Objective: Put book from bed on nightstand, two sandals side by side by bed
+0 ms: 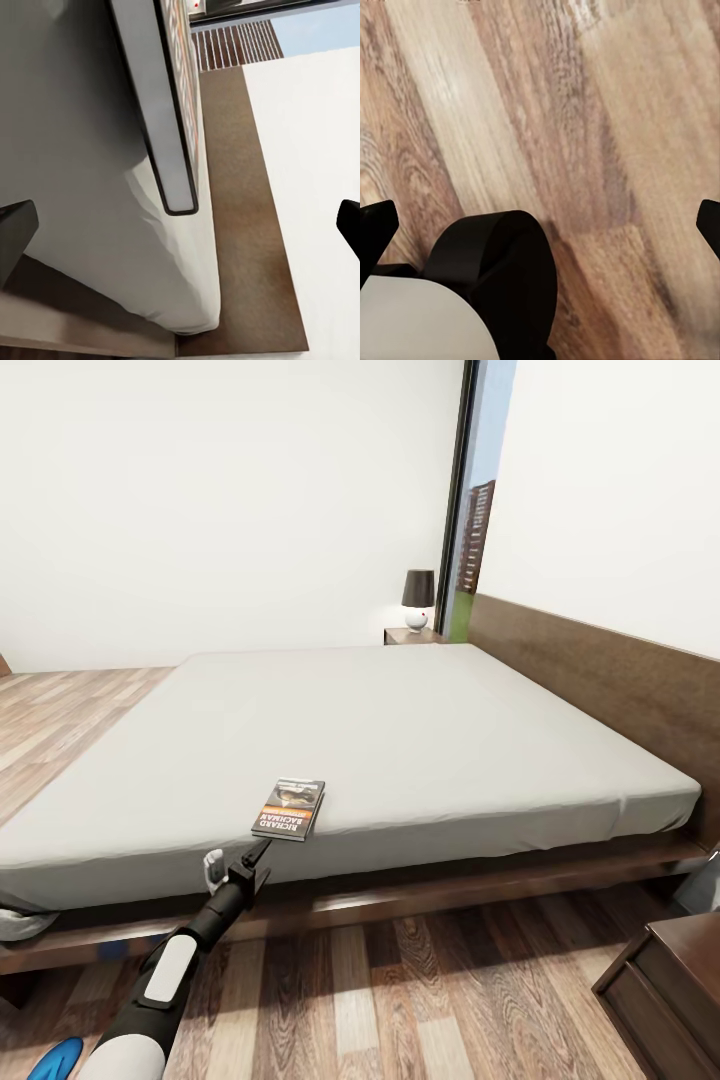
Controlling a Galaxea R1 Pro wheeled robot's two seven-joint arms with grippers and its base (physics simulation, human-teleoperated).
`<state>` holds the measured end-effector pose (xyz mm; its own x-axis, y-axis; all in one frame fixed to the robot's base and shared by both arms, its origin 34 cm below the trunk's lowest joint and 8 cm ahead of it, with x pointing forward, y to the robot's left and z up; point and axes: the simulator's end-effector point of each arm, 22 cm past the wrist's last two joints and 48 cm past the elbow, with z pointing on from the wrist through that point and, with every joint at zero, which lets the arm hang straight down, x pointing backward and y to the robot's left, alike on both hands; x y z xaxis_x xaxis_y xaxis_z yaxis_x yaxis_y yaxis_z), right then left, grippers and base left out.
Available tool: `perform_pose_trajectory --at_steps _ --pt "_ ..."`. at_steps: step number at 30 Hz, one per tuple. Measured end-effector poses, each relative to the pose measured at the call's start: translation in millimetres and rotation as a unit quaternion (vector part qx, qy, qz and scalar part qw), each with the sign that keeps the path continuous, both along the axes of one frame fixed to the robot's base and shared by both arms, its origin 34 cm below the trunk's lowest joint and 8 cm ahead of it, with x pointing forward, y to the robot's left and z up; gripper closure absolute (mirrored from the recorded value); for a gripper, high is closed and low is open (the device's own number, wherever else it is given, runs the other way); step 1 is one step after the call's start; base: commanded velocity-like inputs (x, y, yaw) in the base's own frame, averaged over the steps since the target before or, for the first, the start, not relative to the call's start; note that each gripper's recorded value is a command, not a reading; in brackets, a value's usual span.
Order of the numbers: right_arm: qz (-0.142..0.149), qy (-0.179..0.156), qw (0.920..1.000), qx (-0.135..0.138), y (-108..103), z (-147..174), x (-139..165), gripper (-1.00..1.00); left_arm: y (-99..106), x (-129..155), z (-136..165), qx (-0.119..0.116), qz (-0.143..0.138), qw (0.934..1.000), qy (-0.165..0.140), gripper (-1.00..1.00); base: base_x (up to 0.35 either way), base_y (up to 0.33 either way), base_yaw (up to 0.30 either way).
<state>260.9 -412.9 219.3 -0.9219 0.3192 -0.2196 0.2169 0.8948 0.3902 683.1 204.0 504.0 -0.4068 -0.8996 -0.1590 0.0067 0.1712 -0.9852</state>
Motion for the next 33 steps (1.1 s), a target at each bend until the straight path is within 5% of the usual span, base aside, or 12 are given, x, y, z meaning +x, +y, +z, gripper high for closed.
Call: perform_pose_trajectory --at_steps 33 --pt "-0.004 -0.003 1.0 0.002 -0.5 1.0 1.9 -1.0 -0.7 -0.2 -0.5 -0.001 0.0 1.0 0.001 -1.0 0.0 0.0 0.0"
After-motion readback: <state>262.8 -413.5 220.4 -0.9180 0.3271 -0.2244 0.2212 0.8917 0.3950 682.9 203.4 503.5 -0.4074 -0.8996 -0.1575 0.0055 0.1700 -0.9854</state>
